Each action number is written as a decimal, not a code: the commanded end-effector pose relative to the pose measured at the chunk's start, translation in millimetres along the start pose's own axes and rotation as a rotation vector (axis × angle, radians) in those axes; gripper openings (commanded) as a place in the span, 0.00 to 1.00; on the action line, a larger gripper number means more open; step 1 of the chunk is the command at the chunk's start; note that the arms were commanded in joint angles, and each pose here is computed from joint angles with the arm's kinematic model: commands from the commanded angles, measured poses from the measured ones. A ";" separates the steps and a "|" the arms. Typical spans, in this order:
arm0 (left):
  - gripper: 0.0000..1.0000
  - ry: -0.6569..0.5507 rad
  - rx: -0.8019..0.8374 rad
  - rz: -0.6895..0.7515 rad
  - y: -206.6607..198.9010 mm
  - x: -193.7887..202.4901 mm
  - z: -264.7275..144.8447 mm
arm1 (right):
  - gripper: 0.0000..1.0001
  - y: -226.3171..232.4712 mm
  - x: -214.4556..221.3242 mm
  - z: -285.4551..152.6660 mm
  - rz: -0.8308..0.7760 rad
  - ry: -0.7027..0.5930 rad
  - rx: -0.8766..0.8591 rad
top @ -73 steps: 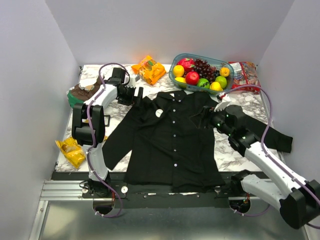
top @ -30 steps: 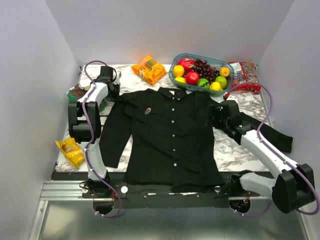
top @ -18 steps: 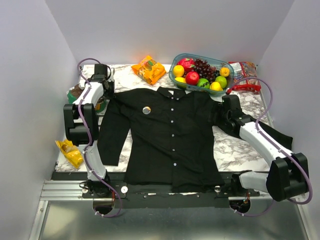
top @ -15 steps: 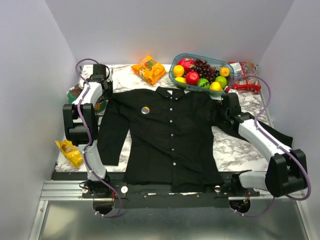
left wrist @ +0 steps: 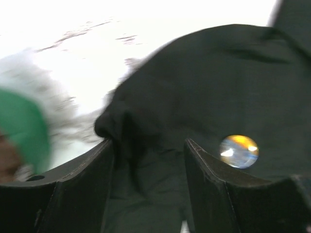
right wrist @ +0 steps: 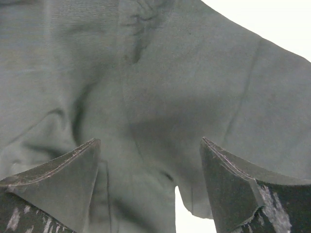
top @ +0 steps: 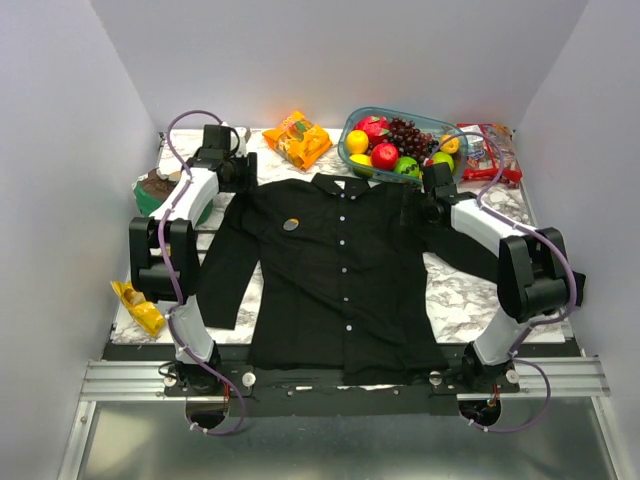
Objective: Pin the brooch onto the clothing
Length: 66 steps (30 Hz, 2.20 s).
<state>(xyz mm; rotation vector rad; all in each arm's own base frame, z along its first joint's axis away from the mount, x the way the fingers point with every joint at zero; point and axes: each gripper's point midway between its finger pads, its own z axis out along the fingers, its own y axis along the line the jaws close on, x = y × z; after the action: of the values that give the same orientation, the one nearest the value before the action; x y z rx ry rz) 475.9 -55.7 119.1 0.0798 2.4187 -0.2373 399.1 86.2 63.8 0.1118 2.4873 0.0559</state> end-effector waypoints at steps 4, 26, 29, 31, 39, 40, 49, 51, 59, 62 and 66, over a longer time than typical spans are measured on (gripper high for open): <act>0.66 0.040 0.239 -0.041 -59.3 13.0 20.5 | 0.85 -8.1 15.1 13.9 -0.004 0.084 0.014; 0.76 -0.072 -0.214 0.107 1.5 -13.2 -34.9 | 0.77 -13.4 42.6 4.9 0.011 0.131 0.014; 0.78 -0.129 -0.165 0.129 -19.6 -19.8 -47.8 | 0.73 -16.3 43.7 5.7 0.007 0.138 0.028; 0.78 -0.154 -0.083 0.135 -37.8 -20.5 -48.3 | 0.68 -16.1 44.9 5.4 0.005 0.144 0.029; 0.56 0.112 0.128 0.057 -61.4 29.8 22.9 | 0.36 -21.4 46.1 3.8 -0.017 0.145 0.050; 0.51 0.118 0.121 0.051 -57.3 31.7 27.9 | 0.31 -22.2 45.9 3.7 -0.019 0.146 0.055; 0.42 0.190 0.018 0.036 -18.7 56.8 55.5 | 0.01 -36.7 38.0 4.4 -0.057 0.138 0.134; 0.42 0.216 -0.004 0.034 -11.6 64.5 61.9 | 0.01 -42.6 37.0 4.4 -0.063 0.142 0.161; 0.41 0.192 0.041 0.018 -13.8 59.7 65.0 | 0.01 -61.4 27.4 7.1 -0.061 0.135 0.203; 0.42 0.181 0.092 0.014 -23.3 56.8 66.2 | 0.01 -61.4 21.7 11.7 -0.066 0.133 0.205; 0.46 0.156 0.141 0.011 -32.6 48.9 63.8 | 0.01 -54.5 10.4 12.3 -0.061 0.114 0.176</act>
<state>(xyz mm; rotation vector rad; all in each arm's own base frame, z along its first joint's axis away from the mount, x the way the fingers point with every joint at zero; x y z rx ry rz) 467.3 -88.7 35.7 0.1500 2.6033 -0.3147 384.3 38.7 36.3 0.1205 2.6182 -0.1552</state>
